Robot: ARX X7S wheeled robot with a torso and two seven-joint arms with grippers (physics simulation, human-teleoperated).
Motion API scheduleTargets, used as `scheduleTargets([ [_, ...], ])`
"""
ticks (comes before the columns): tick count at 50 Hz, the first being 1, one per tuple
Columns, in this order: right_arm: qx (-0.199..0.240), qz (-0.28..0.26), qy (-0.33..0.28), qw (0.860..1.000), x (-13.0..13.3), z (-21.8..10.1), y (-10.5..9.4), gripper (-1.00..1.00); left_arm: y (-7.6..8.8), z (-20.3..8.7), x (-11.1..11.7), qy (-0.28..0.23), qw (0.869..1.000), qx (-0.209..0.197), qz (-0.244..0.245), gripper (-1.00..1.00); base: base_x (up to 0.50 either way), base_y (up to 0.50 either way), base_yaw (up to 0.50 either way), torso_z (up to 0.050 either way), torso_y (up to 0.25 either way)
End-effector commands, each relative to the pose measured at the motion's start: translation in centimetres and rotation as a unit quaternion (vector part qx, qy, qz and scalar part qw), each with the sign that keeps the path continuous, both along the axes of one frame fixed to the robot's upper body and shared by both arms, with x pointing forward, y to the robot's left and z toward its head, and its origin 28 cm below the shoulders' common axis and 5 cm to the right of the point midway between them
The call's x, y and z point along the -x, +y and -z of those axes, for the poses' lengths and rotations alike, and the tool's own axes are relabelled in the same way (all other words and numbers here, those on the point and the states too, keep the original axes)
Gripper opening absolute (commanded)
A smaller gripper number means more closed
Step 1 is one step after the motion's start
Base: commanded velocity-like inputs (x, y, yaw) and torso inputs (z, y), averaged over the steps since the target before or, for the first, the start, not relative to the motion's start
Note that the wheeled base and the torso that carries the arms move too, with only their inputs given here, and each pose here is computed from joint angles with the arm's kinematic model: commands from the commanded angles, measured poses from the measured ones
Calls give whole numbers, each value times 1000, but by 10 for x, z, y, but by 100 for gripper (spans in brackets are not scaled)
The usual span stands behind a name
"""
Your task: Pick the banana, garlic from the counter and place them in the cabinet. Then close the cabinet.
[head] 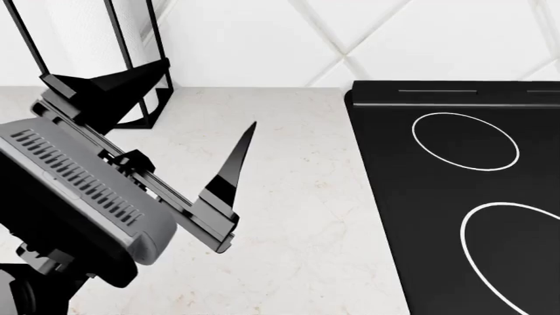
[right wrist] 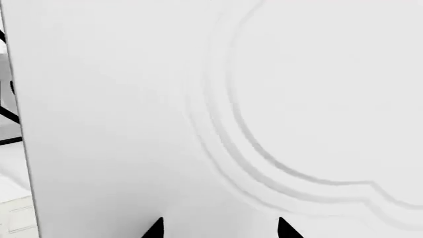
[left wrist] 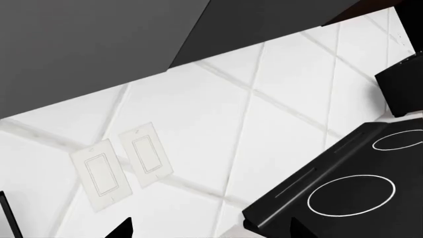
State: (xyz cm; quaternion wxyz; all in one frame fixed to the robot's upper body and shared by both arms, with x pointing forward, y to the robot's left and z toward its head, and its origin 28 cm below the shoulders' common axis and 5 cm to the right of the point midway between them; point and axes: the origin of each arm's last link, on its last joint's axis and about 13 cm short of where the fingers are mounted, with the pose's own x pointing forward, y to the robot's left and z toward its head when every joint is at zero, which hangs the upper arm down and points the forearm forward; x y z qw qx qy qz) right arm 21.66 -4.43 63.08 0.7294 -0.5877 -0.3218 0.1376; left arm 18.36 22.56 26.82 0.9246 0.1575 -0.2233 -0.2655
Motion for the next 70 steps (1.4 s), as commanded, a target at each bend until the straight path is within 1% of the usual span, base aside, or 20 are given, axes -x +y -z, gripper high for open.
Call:
scheduleTargets([
  [1, -9, 4, 194, 981, -55, 24, -12, 100, 0, 1, -1, 2, 1000, -2, 1, 100, 12, 0, 0, 0, 0],
  [7, -12, -4, 206, 979, -62, 26, -13, 100, 1, 2, -1, 2, 1000, -1, 0, 100, 2, 0, 0, -2, 0],
  [18, -8, -3, 206, 978, -61, 25, -13, 100, 1, 1, 0, 1, 1000, -1, -1, 100, 4, 0, 0, -2, 0],
  [23, -6, 3, 217, 976, -62, 26, -13, 100, 1, 1, -1, 1, 1000, -1, -1, 100, 0, 0, 0, -2, 0],
  [34, 7, 27, 275, 961, -69, 33, -14, 100, 0, 1, -1, 1, 1000, -1, -1, 100, 0, 0, 0, -2, 0],
  [42, 18, 26, 305, 952, -73, 37, -13, 100, 1, 1, -1, 2, 1000, -1, -1, 100, 0, 0, 0, -3, 0],
  [53, 20, 24, 333, 942, -74, 39, -13, 100, 1, 3, -2, 3, 1000, -1, -1, 100, 0, 0, 0, -3, 0],
  [56, 17, 30, 346, 937, -75, 41, -14, 100, 2, 3, -2, 3, 1000, 0, -2, 100, 0, 0, 0, -4, 0],
  [64, -9, 27, 387, 922, -77, 47, -17, 100, 2, 4, -2, 4, 1000, 0, -2, 100, 0, 0, 0, -3, 0],
  [68, -12, 28, 391, 920, -77, 48, -18, 100, 2, 5, -2, 5, 1000, 0, -2, 100, 0, 0, 0, -3, 0],
  [70, -11, 24, 387, 922, -77, 47, -17, 100, 2, 5, -2, 5, 1000, 0, -2, 100, 0, 0, 0, -5, 0],
])
